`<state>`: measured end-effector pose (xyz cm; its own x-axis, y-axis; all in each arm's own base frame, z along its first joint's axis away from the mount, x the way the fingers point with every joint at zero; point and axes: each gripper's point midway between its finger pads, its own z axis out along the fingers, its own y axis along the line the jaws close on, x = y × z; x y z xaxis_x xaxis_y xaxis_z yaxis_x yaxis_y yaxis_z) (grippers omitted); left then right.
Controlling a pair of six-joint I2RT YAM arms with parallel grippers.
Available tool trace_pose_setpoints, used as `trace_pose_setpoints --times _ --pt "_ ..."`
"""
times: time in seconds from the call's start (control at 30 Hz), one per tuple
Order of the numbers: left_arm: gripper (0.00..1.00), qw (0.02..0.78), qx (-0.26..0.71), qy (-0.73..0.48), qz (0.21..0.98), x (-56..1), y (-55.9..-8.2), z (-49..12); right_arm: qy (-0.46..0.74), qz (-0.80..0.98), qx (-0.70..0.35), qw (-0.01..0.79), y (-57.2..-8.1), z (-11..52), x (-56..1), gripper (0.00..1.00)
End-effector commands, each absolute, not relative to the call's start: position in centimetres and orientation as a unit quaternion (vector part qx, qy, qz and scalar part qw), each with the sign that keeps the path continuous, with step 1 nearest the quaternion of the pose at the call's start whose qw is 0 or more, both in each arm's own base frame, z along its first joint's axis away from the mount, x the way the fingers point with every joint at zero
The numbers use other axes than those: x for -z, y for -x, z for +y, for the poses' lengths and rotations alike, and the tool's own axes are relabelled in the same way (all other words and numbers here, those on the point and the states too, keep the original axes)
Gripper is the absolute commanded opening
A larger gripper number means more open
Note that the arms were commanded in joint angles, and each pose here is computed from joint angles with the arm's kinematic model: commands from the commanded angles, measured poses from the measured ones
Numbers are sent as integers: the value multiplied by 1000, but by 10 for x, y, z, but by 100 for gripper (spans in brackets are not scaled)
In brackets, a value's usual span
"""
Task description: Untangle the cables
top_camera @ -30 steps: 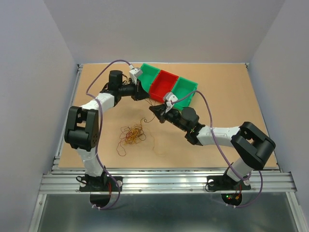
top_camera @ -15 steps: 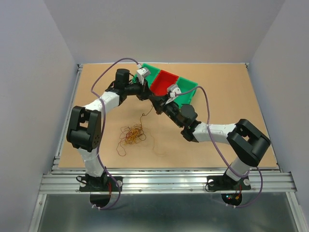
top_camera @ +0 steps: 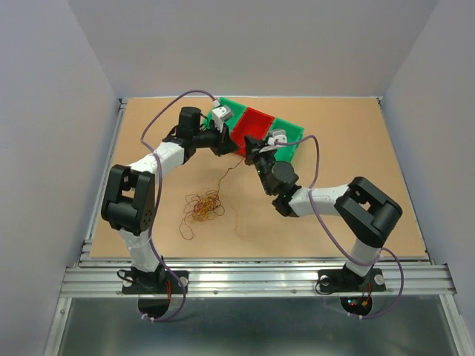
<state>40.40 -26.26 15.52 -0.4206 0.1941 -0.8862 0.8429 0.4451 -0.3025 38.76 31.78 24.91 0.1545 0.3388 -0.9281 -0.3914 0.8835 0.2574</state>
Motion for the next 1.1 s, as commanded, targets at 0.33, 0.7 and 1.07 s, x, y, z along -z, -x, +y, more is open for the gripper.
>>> trace_pose_setpoints --times 0.33,0.7,1.07 --pt "16 456 374 -390 708 -192 -385 -265 -84 619 -190 758 -457 271 -306 1" --pt "67 500 332 -396 695 -198 -390 -255 -25 622 -231 748 -451 275 -321 0" --pt "77 489 321 -434 685 -171 -391 -265 16 612 -257 748 -430 278 -336 1"
